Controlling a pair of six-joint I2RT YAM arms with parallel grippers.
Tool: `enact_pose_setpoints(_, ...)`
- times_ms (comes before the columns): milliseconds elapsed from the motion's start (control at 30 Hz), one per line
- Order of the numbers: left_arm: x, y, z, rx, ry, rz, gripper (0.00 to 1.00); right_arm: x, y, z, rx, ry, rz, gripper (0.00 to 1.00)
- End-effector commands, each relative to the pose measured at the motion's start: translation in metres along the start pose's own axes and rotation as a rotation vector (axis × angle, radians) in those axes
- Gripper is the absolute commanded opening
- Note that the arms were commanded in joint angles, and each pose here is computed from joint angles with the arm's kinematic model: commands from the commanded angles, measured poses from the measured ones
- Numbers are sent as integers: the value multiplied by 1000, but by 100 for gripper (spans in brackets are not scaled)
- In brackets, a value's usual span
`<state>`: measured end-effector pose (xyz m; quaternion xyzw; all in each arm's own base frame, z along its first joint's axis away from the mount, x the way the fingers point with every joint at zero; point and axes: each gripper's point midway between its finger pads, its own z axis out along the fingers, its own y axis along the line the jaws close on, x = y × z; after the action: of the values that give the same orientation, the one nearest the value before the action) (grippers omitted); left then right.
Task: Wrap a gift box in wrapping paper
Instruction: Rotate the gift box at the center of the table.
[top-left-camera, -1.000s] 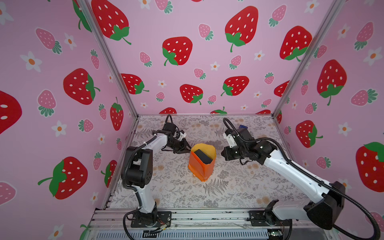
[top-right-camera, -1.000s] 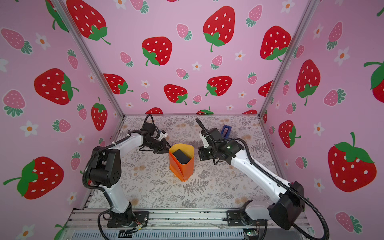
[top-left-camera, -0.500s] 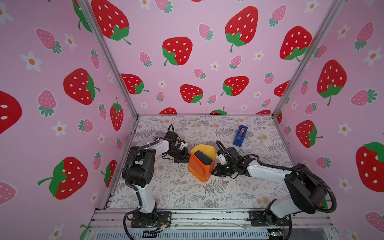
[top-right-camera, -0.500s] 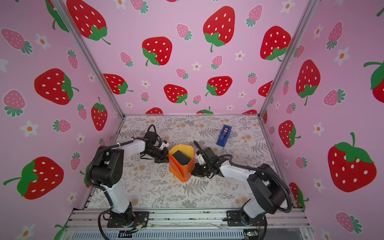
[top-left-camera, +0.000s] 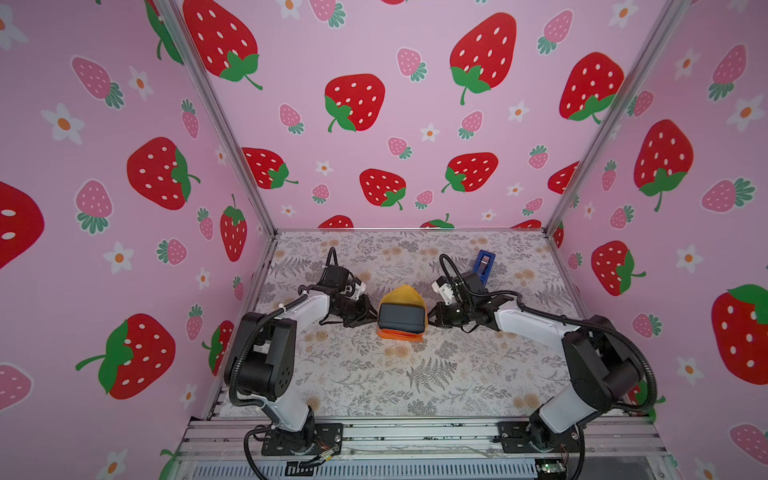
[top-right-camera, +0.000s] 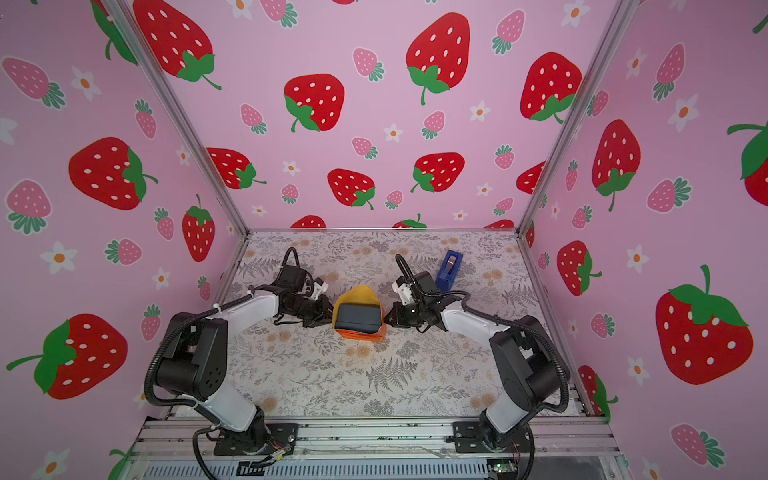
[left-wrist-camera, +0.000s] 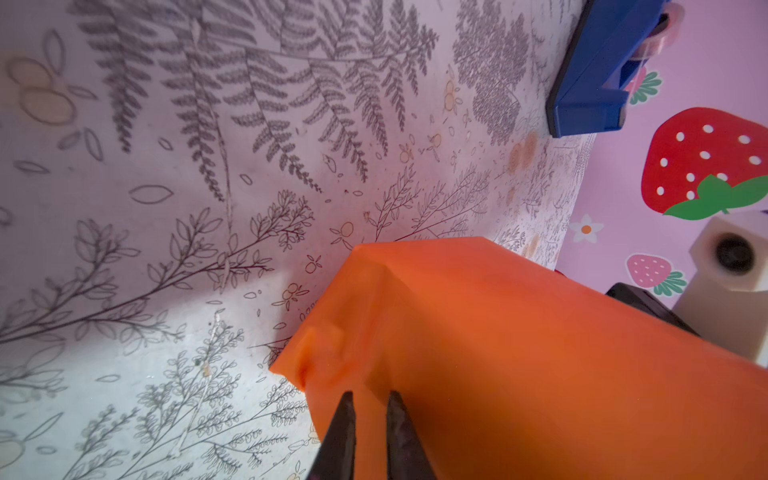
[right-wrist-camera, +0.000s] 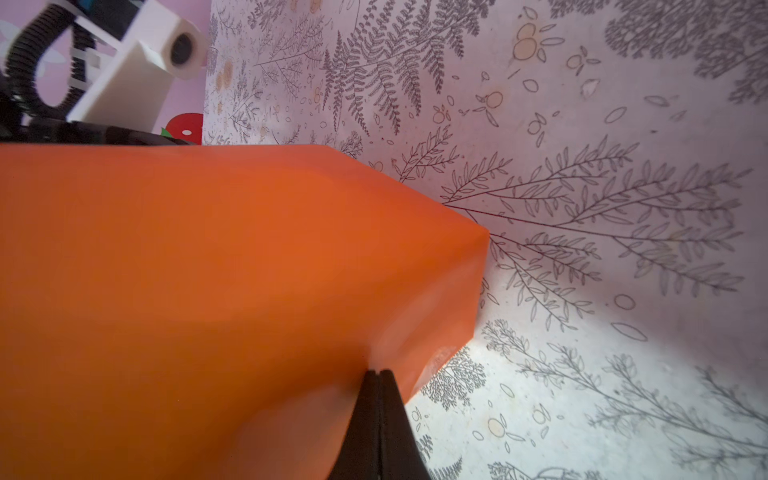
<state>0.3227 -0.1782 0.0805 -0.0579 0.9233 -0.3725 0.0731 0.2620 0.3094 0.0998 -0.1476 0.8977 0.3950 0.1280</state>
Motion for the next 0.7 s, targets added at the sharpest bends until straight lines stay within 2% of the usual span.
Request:
enact_pose_setpoints(0,-6,7,-14,-69,-74,27,23,-3,-15,-17,52,-40,-20,11)
enact_pose_setpoints(300,-25,-7,-40,32,-142,79,31,-8,-20,-18,31,-55,-55,21)
enact_pose_setpoints(367,-29,-7,-46,43,-171,82,33,-11,-19,-17,22,-68,-68,21)
enact_pose_setpoints(433,-36,-10,-54,65,-224,93,35,-15,-19,-16,14,-98,-96,26)
enact_pose_setpoints(500,-43,-16,-63,94,-276,114,44,-17,-25,-15,39,-112,-95,27)
enact_pose_setpoints(600,-49,-31,-74,143,-310,162,50,-21,-23,-16,41,-130,-116,31)
enact_pose_setpoints(667,-50,-41,-78,191,-328,196,59,-25,-19,-23,35,-179,-149,31)
